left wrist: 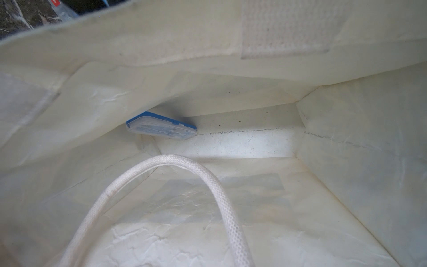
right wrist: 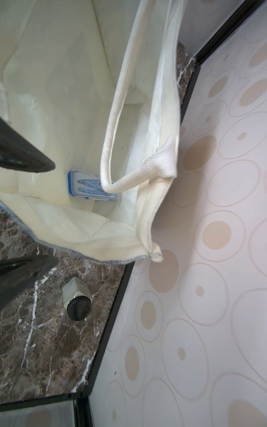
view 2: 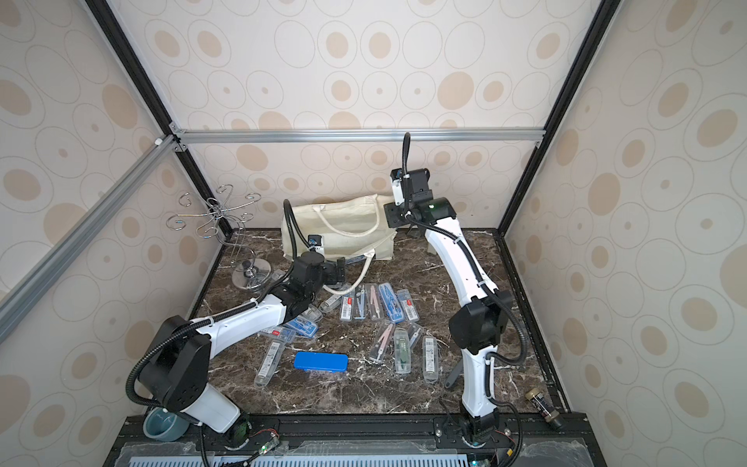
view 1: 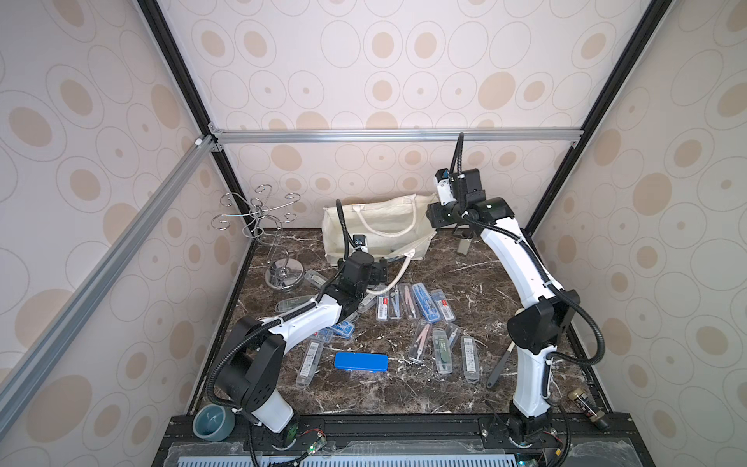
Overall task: Put the compass set into the canvas bag
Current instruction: Place the compass set in the canvas bag, then adjust the canvas bag at the center of the board.
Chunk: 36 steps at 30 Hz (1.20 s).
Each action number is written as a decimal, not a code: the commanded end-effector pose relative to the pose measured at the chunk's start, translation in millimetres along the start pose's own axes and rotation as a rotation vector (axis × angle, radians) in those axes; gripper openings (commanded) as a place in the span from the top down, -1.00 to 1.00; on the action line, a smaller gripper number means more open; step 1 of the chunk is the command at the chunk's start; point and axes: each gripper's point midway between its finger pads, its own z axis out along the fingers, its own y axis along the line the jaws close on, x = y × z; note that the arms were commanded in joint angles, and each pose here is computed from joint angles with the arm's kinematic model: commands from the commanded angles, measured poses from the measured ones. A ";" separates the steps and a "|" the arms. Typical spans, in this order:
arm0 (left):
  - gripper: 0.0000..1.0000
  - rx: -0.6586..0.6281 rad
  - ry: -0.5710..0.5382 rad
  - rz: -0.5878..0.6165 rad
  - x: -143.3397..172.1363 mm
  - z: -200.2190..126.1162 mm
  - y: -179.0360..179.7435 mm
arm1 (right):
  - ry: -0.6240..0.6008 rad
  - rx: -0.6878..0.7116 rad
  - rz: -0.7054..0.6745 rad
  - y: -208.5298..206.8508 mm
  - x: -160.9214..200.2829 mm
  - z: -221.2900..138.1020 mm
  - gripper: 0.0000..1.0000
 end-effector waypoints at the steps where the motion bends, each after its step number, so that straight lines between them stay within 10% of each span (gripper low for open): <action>1: -1.00 -0.002 -0.019 0.008 -12.8 1.1 0.5 | 0.023 0.031 0.047 -7.6 2.4 3.0 -0.16; 7: -1.00 -0.004 -0.021 0.014 -13.2 0.5 0.9 | 0.037 0.036 0.078 -10.5 7.7 5.7 0.00; 17: -1.00 -0.001 -0.034 0.021 -19.9 -1.5 0.0 | 0.087 0.095 0.093 -22.8 20.9 -12.2 0.98; 36: -1.00 0.023 -0.065 0.059 -47.6 0.2 -11.6 | 0.256 0.251 0.113 -66.2 56.6 -61.6 1.00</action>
